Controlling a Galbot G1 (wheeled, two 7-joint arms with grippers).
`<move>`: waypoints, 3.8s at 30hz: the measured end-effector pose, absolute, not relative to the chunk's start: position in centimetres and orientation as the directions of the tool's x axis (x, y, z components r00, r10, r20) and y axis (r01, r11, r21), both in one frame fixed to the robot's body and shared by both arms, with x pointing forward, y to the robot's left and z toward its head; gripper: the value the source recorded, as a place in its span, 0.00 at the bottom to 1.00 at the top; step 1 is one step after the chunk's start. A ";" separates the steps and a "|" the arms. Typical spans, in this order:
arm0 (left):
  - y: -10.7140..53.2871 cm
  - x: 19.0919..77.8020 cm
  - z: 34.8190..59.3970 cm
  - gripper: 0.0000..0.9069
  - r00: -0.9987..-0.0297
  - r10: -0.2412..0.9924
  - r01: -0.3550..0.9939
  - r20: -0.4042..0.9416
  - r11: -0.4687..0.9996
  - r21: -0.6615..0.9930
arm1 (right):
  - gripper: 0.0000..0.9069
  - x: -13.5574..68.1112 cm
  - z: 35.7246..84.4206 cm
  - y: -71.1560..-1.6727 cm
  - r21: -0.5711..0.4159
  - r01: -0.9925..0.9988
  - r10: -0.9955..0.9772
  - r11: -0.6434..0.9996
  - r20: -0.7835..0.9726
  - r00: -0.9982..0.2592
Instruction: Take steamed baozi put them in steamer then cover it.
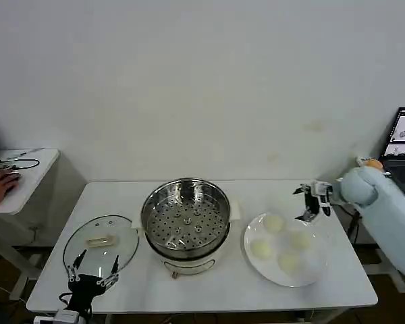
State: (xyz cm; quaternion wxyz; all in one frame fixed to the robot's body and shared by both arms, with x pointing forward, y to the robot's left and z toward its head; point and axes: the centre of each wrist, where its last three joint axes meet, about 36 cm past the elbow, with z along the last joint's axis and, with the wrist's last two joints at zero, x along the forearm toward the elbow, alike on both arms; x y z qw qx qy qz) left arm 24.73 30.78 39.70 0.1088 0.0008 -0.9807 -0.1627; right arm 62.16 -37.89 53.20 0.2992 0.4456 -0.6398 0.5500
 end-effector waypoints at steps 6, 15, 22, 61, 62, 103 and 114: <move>30.9 24.6 40.3 1.00 -0.978 -0.044 0.024 0.204 0.947 0.320 | 1.00 64.2 51.5 -35.3 -0.400 -0.913 -0.220 -0.076 0.900 -0.376; 30.9 24.8 40.4 1.00 -0.979 -0.047 0.020 0.200 0.947 0.320 | 1.00 65.9 49.1 -32.8 -0.347 -0.929 -0.192 -0.130 0.928 -0.320; 30.9 24.8 40.6 1.00 -0.979 -0.045 0.022 0.197 0.947 0.322 | 1.00 66.6 47.6 -32.1 -0.318 -0.939 -0.178 -0.131 0.939 -0.293; 30.5 24.7 40.1 1.00 -0.977 -0.042 0.026 0.209 0.950 0.313 | 0.70 66.2 45.2 -33.1 -0.275 -0.960 -0.179 -0.053 0.948 -0.262; 30.5 24.7 40.1 1.00 -0.977 -0.041 0.027 0.209 0.950 0.312 | 0.70 66.2 45.3 -33.1 -0.277 -0.960 -0.181 -0.049 0.947 -0.264; 30.4 25.0 42.0 1.00 -0.984 -0.077 -0.023 0.162 0.949 0.314 | 0.70 71.7 72.6 -10.6 -0.517 -0.728 -0.547 -0.451 0.804 -0.232; 30.9 25.3 41.5 1.00 -0.981 -0.089 -0.030 0.171 0.947 0.320 | 0.71 69.3 73.7 -5.6 -0.517 -0.435 -0.492 -0.737 0.852 -0.180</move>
